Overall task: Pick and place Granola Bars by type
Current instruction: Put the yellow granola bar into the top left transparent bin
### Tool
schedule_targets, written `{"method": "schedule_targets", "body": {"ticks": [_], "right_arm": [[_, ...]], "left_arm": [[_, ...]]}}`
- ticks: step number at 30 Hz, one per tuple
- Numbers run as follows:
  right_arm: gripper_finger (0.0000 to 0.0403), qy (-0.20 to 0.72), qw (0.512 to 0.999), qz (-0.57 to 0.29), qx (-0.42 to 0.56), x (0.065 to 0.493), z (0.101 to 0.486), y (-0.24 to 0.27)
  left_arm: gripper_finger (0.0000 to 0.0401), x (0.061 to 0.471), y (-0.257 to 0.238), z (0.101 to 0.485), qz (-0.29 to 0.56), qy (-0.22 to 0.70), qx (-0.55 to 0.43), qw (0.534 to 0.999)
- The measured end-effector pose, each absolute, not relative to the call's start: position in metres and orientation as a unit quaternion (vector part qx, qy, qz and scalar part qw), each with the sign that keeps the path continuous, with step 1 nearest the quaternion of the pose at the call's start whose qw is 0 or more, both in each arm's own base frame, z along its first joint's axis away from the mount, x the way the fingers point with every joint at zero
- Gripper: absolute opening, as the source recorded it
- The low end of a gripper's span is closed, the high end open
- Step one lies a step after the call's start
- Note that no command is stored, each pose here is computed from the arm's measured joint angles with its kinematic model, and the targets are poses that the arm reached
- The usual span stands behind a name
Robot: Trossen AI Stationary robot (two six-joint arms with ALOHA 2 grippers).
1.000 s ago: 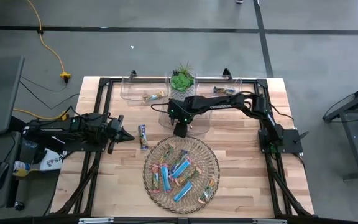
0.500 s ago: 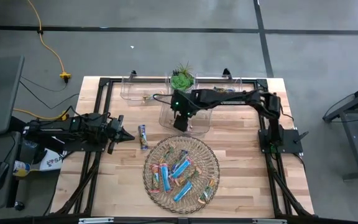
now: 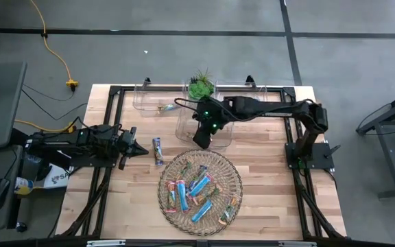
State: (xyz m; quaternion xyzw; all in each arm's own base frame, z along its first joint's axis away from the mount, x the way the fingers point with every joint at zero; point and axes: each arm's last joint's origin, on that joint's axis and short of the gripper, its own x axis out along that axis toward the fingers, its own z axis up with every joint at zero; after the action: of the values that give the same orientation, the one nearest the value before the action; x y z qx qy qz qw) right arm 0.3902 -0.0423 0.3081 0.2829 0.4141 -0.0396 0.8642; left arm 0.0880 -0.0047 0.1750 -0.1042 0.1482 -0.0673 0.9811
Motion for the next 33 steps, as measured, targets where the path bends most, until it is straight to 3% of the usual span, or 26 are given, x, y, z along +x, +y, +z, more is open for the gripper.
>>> {"method": "schedule_targets", "body": {"ticks": [14,23,33], "right_arm": [[0.0173,0.445,0.755,0.073,0.476,0.379,0.334,0.035],[0.0173,0.496,0.655,0.038,0.569,0.369,0.334,0.095],[0.0174,0.506,0.559,-0.065,0.653,0.347,0.333,0.159]], "left_arm": [[0.0001,0.088,-0.005,0.175,-0.067,0.148,-0.104,0.981],[0.0001,0.088,-0.005,0.175,-0.068,0.148,-0.104,0.981],[0.0001,0.088,-0.005,0.175,-0.069,0.148,-0.105,0.981]]}}
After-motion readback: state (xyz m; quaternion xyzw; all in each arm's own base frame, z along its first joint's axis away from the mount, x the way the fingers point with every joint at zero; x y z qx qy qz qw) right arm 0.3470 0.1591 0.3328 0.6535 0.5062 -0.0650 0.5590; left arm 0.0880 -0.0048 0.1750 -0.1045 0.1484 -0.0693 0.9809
